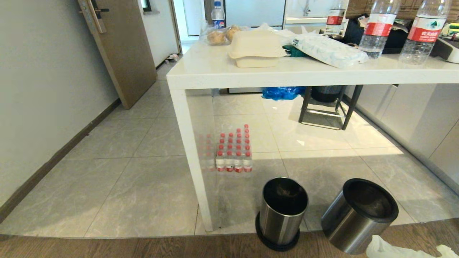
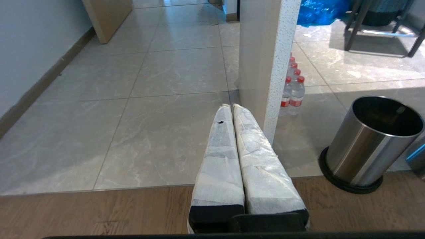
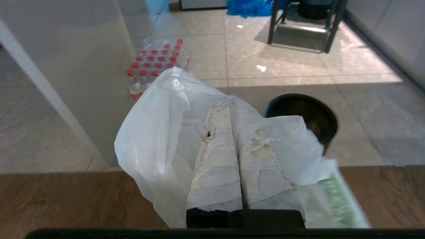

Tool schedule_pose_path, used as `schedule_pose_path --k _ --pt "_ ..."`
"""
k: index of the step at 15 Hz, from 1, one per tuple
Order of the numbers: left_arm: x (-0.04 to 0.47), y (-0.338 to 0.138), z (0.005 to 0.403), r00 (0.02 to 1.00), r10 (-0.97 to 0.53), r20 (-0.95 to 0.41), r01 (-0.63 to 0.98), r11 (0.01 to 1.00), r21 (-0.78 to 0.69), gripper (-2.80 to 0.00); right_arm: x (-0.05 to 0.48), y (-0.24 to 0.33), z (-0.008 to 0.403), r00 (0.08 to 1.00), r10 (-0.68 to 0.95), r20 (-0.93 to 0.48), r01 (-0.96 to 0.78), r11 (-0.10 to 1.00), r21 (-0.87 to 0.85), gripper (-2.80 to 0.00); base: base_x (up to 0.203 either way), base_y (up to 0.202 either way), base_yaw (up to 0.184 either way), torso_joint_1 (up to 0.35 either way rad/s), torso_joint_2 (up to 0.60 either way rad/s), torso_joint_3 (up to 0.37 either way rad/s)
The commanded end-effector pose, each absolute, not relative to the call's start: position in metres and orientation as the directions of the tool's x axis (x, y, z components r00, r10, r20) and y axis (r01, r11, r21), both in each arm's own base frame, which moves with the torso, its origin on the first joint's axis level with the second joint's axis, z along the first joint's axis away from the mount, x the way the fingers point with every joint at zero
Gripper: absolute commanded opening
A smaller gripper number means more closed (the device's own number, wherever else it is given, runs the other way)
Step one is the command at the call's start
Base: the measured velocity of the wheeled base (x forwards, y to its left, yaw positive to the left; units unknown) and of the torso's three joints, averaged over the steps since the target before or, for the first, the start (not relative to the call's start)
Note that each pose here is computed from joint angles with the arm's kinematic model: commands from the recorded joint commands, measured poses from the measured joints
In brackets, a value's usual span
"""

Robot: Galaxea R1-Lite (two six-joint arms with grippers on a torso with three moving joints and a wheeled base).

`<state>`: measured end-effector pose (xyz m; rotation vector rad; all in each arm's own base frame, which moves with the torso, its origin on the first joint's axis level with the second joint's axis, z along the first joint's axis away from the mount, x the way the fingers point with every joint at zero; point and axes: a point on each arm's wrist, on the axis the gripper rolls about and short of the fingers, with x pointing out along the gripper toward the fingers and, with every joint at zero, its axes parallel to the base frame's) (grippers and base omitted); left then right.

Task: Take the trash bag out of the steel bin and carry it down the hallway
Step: Put the trash bag at the door

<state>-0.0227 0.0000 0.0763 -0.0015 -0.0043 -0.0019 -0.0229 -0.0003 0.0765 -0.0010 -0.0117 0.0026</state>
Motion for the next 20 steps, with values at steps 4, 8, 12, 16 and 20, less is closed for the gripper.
schedule_pose_path --k 4,8,12,16,20 --pt "-0.0227 0.0000 0.0761 1.000 -0.002 0.005 0.002 1.000 -0.009 -2.80 -0.0229 -0.0003 0.0765 1.000 0.003 0.012 -0.003 1.000 -0.001 -2.80 0.000 0.181 0.002 0.002 0.00 0.001" --pt "-0.0227 0.0000 0.0761 1.000 -0.002 0.005 0.002 1.000 -0.009 -2.80 -0.0229 -0.0003 0.0765 1.000 0.003 0.012 -0.003 1.000 -0.001 -2.80 0.000 0.192 -0.001 0.003 0.00 0.004" --pt "-0.0227 0.0000 0.0761 1.000 -0.002 0.005 0.002 1.000 -0.009 -2.80 -0.0229 -0.0003 0.0765 1.000 0.003 0.012 -0.003 1.000 -0.001 -2.80 0.000 0.188 0.000 0.002 0.00 0.001" --pt "-0.0227 0.0000 0.0761 1.000 -0.002 0.005 0.002 1.000 -0.009 -2.80 -0.0229 -0.0003 0.0765 1.000 0.003 0.012 -0.003 1.000 -0.001 -2.80 0.000 0.193 0.000 0.001 0.00 0.002" --pt "-0.0227 0.0000 0.0761 1.000 -0.002 0.005 0.002 1.000 -0.011 -2.80 -0.0229 -0.0003 0.0765 1.000 0.003 0.012 -0.003 1.000 -0.001 -2.80 0.000 0.193 0.000 0.002 0.00 0.005"
